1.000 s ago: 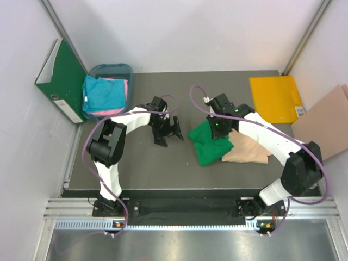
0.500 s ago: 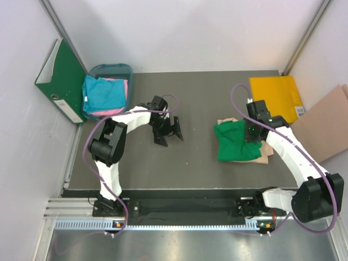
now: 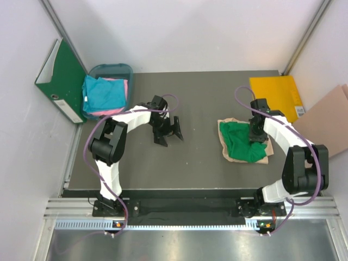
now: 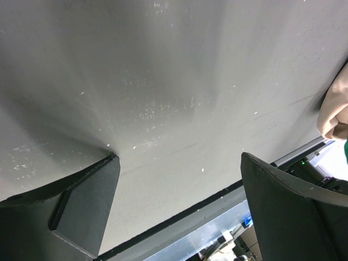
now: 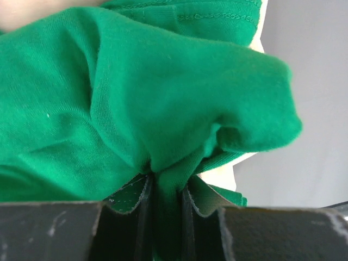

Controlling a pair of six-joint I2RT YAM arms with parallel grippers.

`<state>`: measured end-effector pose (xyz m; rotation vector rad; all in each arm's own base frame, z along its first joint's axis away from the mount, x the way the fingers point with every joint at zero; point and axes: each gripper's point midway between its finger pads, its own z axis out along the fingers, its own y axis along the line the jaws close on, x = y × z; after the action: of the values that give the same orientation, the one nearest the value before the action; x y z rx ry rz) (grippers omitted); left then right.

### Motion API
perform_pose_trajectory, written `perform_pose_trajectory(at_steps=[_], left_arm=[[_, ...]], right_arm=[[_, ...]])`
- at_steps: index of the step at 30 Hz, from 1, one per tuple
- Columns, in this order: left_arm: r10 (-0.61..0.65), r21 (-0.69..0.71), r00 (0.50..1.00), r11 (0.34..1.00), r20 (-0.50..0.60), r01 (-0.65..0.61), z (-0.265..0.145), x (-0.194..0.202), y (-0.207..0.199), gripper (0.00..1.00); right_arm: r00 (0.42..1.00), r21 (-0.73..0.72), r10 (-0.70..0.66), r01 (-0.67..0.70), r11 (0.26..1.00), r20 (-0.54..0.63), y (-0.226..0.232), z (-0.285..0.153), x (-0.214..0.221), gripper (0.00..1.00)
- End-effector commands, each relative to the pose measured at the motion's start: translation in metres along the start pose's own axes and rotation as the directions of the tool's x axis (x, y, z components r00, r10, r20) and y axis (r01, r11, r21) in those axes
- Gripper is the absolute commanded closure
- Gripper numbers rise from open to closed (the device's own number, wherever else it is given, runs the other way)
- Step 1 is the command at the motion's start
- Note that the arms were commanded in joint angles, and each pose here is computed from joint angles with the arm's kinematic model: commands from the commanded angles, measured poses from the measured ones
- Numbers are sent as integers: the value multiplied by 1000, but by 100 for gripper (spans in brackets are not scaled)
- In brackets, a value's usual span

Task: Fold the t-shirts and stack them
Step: Put the neatly folded tshirt into the corner of the board with the right arm, then smooth out wrinkles on the folded tshirt

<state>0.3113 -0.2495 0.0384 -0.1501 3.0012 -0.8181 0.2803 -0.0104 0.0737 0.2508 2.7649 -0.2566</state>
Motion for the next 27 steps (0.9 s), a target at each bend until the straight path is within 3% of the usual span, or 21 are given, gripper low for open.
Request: perform_pose_trajectory(at_steps=[1, 3, 4, 5, 6, 9, 14, 20, 23, 24, 25, 26, 27], left_arm=[[31, -114, 1000, 993, 4, -30, 25, -6, 37, 1], [35, -104, 999, 994, 1, -34, 25, -6, 35, 1], [37, -99, 999, 994, 1, -37, 25, -6, 33, 1], [39, -97, 999, 995, 1, -39, 24, -6, 33, 1], [43, -90, 999, 995, 3, -43, 23, -7, 31, 1], [59, -35, 998, 998, 13, -59, 19, -9, 18, 1], [190, 99, 980, 976, 53, -194, 4, -7, -37, 1], [367, 297, 928, 880, 70, -370, -7, 9, -121, 1], [384, 414, 919, 825, 88, -385, -10, 11, -160, 5], [379, 480, 923, 798, 69, -364, -17, 15, -177, 16], [383, 519, 922, 776, 64, -359, -19, 17, -187, 55], [393, 552, 917, 751, 69, -363, -17, 18, -198, 84], [390, 592, 919, 729, 52, -343, -23, 22, -211, 100]], right_arm=[[998, 88, 49, -53, 995, 48, -19, 7, -13, 91], [998, 97, 58, -61, 993, 31, -21, 8, -12, 87], [999, 92, 51, -51, 994, 5, -20, 9, -8, 70], [998, 87, 57, -58, 995, 14, -19, 6, -12, 60], [997, 84, 64, -67, 994, 41, -21, -1, -16, 40], [981, 89, 97, -113, 990, 170, -31, -32, -37, 1], [934, 37, 117, -137, 990, 337, -37, -82, -66, 1], [951, -98, 113, -88, 991, 289, -9, -73, -60, 1], [962, -158, 140, -104, 982, 234, 7, -54, -50, 18], [960, -199, 159, -113, 973, 230, 15, -51, -51, 47], [963, -205, 169, -125, 971, 212, 17, -43, -45, 67], [963, -216, 181, -136, 967, 202, 21, -39, -43, 90], [960, -232, 204, -158, 960, 189, 25, -34, -44, 100]])
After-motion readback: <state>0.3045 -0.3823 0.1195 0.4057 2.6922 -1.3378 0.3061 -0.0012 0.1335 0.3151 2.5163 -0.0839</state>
